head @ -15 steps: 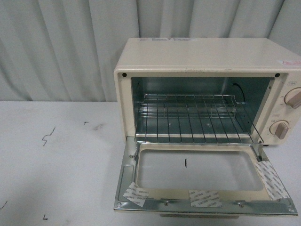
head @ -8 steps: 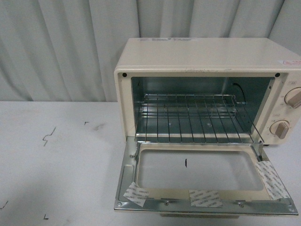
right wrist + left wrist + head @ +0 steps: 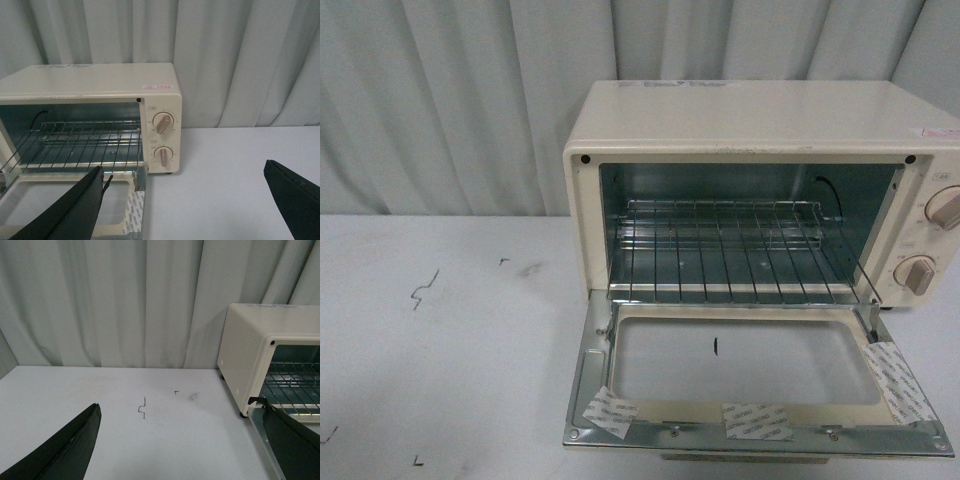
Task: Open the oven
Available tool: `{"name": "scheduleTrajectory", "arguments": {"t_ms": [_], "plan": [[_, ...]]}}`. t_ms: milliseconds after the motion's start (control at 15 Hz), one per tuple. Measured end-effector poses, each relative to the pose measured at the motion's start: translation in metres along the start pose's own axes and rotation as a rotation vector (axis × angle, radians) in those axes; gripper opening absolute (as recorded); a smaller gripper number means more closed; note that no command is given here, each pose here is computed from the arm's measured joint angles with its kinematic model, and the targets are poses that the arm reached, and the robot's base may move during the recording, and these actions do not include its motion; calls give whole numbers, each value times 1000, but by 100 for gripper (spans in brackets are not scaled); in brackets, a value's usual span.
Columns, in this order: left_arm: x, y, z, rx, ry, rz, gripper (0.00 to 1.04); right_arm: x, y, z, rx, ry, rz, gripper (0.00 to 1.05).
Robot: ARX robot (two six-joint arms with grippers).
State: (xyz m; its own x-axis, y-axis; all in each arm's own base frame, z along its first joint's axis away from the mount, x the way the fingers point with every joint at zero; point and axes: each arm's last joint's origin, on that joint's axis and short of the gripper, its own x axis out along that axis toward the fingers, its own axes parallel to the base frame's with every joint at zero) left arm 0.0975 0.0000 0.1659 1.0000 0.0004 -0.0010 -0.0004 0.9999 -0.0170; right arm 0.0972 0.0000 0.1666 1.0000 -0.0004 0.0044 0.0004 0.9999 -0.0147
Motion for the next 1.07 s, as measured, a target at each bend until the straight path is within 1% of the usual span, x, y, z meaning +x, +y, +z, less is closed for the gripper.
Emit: {"name": "scheduleTrajectory", "arguments": {"t_ms": [1067], "plan": [[0,0,0,0,-3,-1,98,0,0,0,0,2,0,98]]}}
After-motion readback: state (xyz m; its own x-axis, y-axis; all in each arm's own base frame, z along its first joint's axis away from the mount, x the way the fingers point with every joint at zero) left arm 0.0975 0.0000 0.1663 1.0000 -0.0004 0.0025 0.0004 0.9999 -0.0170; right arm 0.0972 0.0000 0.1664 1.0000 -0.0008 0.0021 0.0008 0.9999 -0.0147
